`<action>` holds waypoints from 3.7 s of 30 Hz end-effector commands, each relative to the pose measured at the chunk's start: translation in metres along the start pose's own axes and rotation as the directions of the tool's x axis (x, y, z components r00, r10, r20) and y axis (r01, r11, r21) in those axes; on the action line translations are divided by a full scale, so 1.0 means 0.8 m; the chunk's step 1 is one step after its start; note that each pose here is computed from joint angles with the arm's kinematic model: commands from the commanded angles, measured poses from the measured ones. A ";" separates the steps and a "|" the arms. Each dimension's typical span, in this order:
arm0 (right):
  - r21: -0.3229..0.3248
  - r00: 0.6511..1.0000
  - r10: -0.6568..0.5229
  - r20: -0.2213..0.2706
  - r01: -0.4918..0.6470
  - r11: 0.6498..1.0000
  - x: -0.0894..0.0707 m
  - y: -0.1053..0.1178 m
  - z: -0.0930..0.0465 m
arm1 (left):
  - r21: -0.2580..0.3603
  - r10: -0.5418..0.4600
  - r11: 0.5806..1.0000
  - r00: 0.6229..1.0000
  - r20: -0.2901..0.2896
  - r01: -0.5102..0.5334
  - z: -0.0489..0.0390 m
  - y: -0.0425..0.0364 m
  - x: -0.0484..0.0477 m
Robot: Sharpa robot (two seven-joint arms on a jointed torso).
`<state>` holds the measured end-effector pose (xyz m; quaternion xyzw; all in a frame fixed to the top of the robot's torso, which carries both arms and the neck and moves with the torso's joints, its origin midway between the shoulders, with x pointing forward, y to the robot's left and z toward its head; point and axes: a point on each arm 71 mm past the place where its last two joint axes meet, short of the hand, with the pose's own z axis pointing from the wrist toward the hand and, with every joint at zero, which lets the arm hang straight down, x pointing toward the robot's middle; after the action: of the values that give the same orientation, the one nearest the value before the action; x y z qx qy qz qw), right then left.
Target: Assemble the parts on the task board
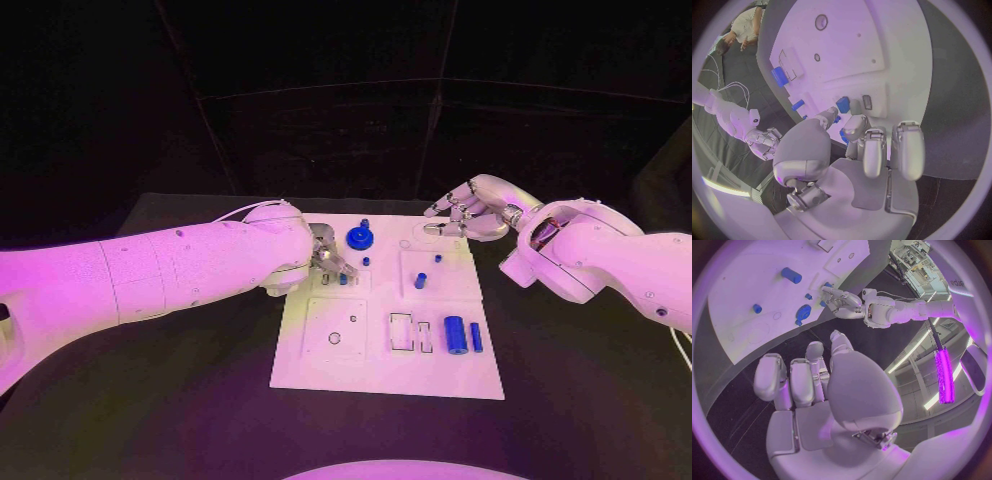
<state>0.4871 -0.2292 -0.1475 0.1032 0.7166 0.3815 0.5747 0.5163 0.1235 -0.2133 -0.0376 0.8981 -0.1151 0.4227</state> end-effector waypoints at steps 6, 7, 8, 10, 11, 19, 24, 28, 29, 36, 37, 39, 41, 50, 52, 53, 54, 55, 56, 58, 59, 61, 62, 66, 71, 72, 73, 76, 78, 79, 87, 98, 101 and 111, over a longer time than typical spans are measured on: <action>-0.007 1.000 0.001 -0.002 -0.001 1.000 -0.001 0.001 0.001 | 0.009 -0.009 1.000 1.000 0.013 0.009 -0.004 0.0026 -0.003; -0.006 1.000 0.001 -0.002 -0.001 1.000 -0.001 0.001 0.001 | 0.009 -0.014 1.000 1.000 0.010 0.014 -0.005 0.0038 -0.005; -0.006 1.000 0.001 -0.001 -0.001 1.000 -0.001 0.001 0.001 | 0.009 -0.020 1.000 1.000 0.008 0.020 -0.007 0.0045 -0.007; -0.004 1.000 0.000 0.001 0.000 1.000 -0.001 0.000 0.002 | 0.013 -0.041 0.999 0.999 0.000 0.041 -0.012 0.0053 -0.017; -0.004 1.000 0.000 0.001 0.000 1.000 -0.002 -0.001 0.002 | 0.014 -0.048 0.999 0.999 -0.002 0.048 -0.014 0.0055 -0.022; 0.002 1.000 -0.001 0.005 0.001 1.000 -0.002 -0.003 0.006 | 0.019 -0.101 0.995 0.995 -0.014 0.101 -0.032 0.0126 -0.076; 0.002 1.000 -0.002 0.003 0.002 1.000 -0.001 -0.003 0.008 | -0.011 -0.088 0.996 0.996 -0.034 0.088 -0.029 0.0215 -0.099; 0.002 1.000 -0.002 0.002 0.002 1.000 -0.001 -0.003 0.010 | -0.039 -0.066 0.997 0.996 -0.059 0.064 -0.020 0.0237 -0.108; 0.002 1.000 -0.002 0.002 0.002 1.000 -0.001 -0.003 0.010 | -0.046 -0.060 0.997 0.996 -0.064 0.057 -0.017 0.0239 -0.109; -0.003 1.000 -0.002 0.003 0.002 1.000 0.000 -0.002 0.011 | -0.093 -0.037 0.995 0.997 -0.070 0.030 0.006 0.0310 -0.109; -0.004 1.000 -0.001 0.003 0.001 1.000 0.000 -0.002 0.011 | -0.097 -0.036 0.995 0.997 -0.068 0.029 0.009 0.0318 -0.108; -0.006 1.000 -0.001 0.003 0.001 1.000 0.001 -0.001 0.011 | -0.103 -0.036 0.994 0.997 -0.063 0.030 0.014 0.0335 -0.107; -0.008 1.000 -0.001 0.003 0.001 1.000 0.001 -0.001 0.012 | -0.107 -0.039 0.994 0.998 -0.059 0.032 0.018 0.0350 -0.106; -0.011 1.000 0.000 0.003 0.000 1.000 0.002 0.001 0.012 | -0.119 -0.020 0.993 0.999 -0.034 0.016 0.028 0.0390 -0.106; -0.012 1.000 0.000 0.003 0.000 1.000 0.002 0.001 0.012 | -0.119 -0.017 0.993 0.999 -0.036 0.013 0.029 0.0389 -0.106; -0.012 1.000 0.000 0.003 0.000 1.000 0.002 0.001 0.012 | -0.119 -0.016 0.993 0.999 -0.036 0.012 0.030 0.0387 -0.106; -0.012 1.000 0.000 0.003 0.000 1.000 0.002 0.001 0.012 | -0.119 -0.016 0.993 0.999 -0.037 0.011 0.030 0.0386 -0.106; -0.013 1.000 0.000 0.002 0.000 1.000 0.002 0.001 0.013 | -0.118 -0.015 0.993 0.999 -0.038 0.010 0.031 0.0385 -0.106; -0.013 1.000 0.000 0.002 0.000 1.000 0.003 0.001 0.013 | -0.117 -0.014 0.993 0.999 -0.039 0.010 0.031 0.0383 -0.106; -0.013 1.000 0.000 0.002 0.000 1.000 0.003 0.001 0.013 | -0.115 -0.013 0.993 0.999 -0.042 0.008 0.032 0.0379 -0.105; -0.013 1.000 0.000 0.001 0.000 1.000 0.003 0.001 0.013 | -0.114 -0.012 0.993 0.999 -0.044 0.007 0.033 0.0377 -0.104; -0.014 1.000 0.000 0.001 0.000 1.000 0.003 0.001 0.013 | -0.114 -0.012 0.993 0.999 -0.048 0.006 0.034 0.0376 -0.103; -0.014 1.000 0.000 0.000 0.000 1.000 0.003 0.001 0.013 | -0.114 -0.011 0.993 0.999 -0.049 0.006 0.034 0.0376 -0.103; -0.014 1.000 0.000 0.000 0.000 1.000 0.003 0.002 0.013 | -0.114 -0.011 0.993 0.998 -0.054 0.005 0.036 0.0374 -0.100; -0.015 1.000 0.000 -0.001 0.000 1.000 0.004 0.002 0.014 | -0.112 -0.010 0.994 0.998 -0.061 0.003 0.038 0.0358 -0.098; -0.015 1.000 0.000 -0.001 0.000 1.000 0.004 0.002 0.014 | -0.111 -0.010 0.994 0.998 -0.061 0.003 0.039 0.0355 -0.097; -0.016 1.000 0.000 -0.001 0.000 1.000 0.004 0.002 0.014 | -0.110 -0.010 0.994 0.998 -0.062 0.003 0.039 0.0352 -0.097; -0.016 1.000 0.000 -0.001 0.000 1.000 0.004 0.002 0.014 | -0.107 -0.009 0.994 0.998 -0.064 0.002 0.040 0.0339 -0.096; -0.016 1.000 0.000 -0.001 0.000 1.000 0.004 0.002 0.014 | -0.105 -0.009 0.994 0.998 -0.065 0.002 0.040 0.0332 -0.095; -0.016 1.000 0.000 -0.001 0.000 1.000 0.004 0.002 0.014 | -0.103 -0.008 0.995 0.998 -0.066 0.001 0.040 0.0328 -0.095; -0.017 1.000 0.000 -0.001 0.000 1.000 0.004 0.002 0.014 | -0.095 -0.006 0.995 0.998 -0.068 0.000 0.041 0.0303 -0.093; -0.019 1.000 0.001 -0.002 -0.001 1.000 0.004 0.003 0.014 | -0.102 -0.012 0.995 0.998 -0.062 0.005 0.044 0.0324 -0.093; -0.019 1.000 0.001 -0.002 -0.001 1.000 0.004 0.003 0.014 | -0.105 -0.014 0.994 0.998 -0.062 0.007 0.045 0.0333 -0.093; -0.019 1.000 0.001 -0.003 -0.001 1.000 0.004 0.003 0.014 | -0.103 -0.020 0.995 0.998 -0.053 0.014 0.046 0.0347 -0.094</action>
<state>0.4958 -0.2222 -0.1503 0.1007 0.7151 0.3839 0.5755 0.5931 0.1582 -0.1873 -0.0683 0.9152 -0.0677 0.3914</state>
